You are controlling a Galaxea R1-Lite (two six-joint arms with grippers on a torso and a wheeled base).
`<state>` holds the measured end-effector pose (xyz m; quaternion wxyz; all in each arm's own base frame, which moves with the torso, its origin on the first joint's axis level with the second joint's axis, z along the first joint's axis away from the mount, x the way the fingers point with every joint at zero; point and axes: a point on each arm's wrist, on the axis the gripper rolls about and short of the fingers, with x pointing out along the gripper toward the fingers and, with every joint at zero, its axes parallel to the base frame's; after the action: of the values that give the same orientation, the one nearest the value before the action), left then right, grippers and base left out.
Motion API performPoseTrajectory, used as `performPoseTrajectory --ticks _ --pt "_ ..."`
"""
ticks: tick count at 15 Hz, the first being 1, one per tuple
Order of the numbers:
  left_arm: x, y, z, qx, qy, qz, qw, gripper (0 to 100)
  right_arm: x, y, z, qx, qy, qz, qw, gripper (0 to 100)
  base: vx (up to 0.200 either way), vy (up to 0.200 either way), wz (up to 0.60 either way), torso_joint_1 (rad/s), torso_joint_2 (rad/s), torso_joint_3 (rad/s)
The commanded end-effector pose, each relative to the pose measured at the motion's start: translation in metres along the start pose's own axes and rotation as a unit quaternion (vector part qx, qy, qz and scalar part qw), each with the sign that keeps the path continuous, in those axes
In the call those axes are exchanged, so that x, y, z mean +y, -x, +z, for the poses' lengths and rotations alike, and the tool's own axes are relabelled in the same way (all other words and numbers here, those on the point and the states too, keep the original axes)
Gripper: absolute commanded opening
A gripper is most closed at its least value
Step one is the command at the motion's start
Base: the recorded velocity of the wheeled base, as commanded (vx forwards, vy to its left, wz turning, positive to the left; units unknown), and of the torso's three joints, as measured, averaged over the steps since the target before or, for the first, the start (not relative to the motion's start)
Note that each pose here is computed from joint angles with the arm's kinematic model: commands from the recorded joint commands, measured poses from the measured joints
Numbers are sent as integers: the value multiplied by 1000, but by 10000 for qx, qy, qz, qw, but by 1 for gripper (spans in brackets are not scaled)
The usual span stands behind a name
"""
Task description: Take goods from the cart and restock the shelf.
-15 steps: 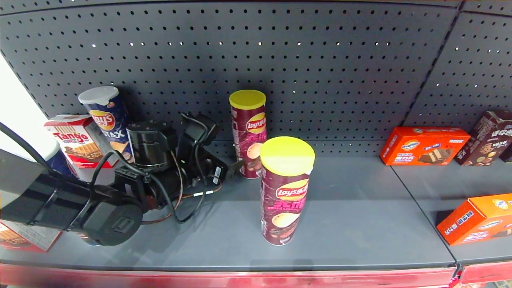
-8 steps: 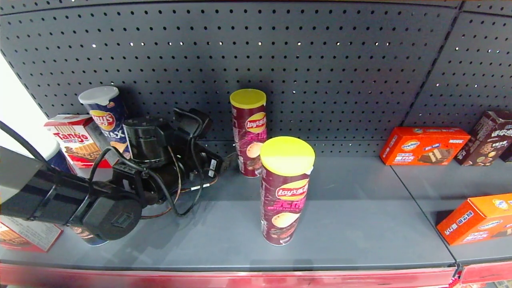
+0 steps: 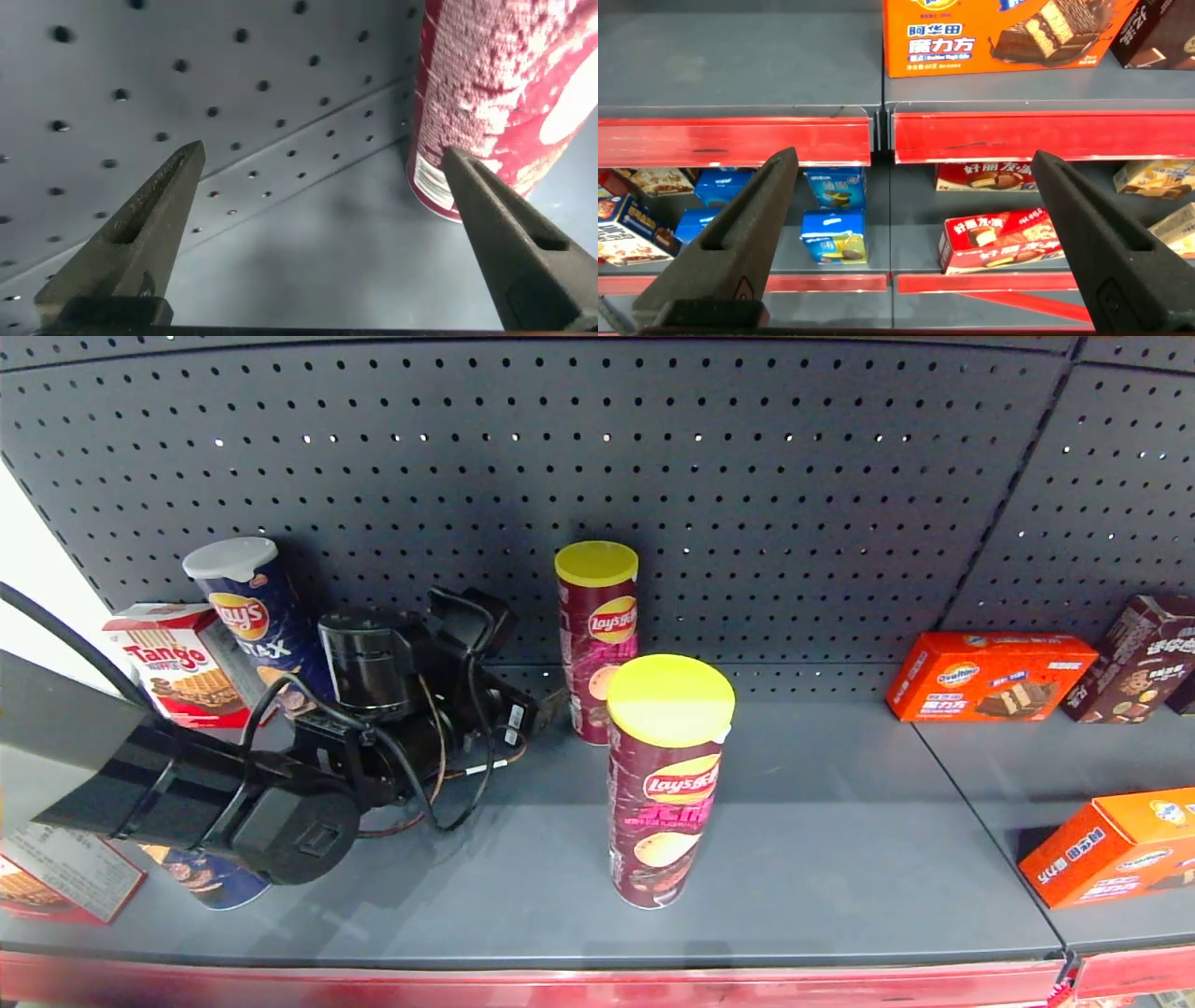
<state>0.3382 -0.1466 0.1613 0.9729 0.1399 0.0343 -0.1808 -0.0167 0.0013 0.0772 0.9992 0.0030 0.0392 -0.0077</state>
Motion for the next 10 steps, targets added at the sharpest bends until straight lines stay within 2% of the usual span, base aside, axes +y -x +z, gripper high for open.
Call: performPoseTrajectory --ticks 1,4,7,10 --pt "-7 -4 -5 73 -9 -86 9999 100 0 0 0 6 0 0 10000 100 0 0 0 0 0 0" --pt "-12 -6 -5 73 -17 -85 9999 100 0 0 0 6 0 0 10000 100 0 0 0 0 0 0" --pt "-8 2 2 -24 -38 -60 10000 100 0 0 0 6 0 0 10000 100 0 0 0 0 0 0" --pt "-9 10 3 -9 -57 -95 9999 100 0 0 0 6 0 0 10000 100 0 0 0 0 0 0"
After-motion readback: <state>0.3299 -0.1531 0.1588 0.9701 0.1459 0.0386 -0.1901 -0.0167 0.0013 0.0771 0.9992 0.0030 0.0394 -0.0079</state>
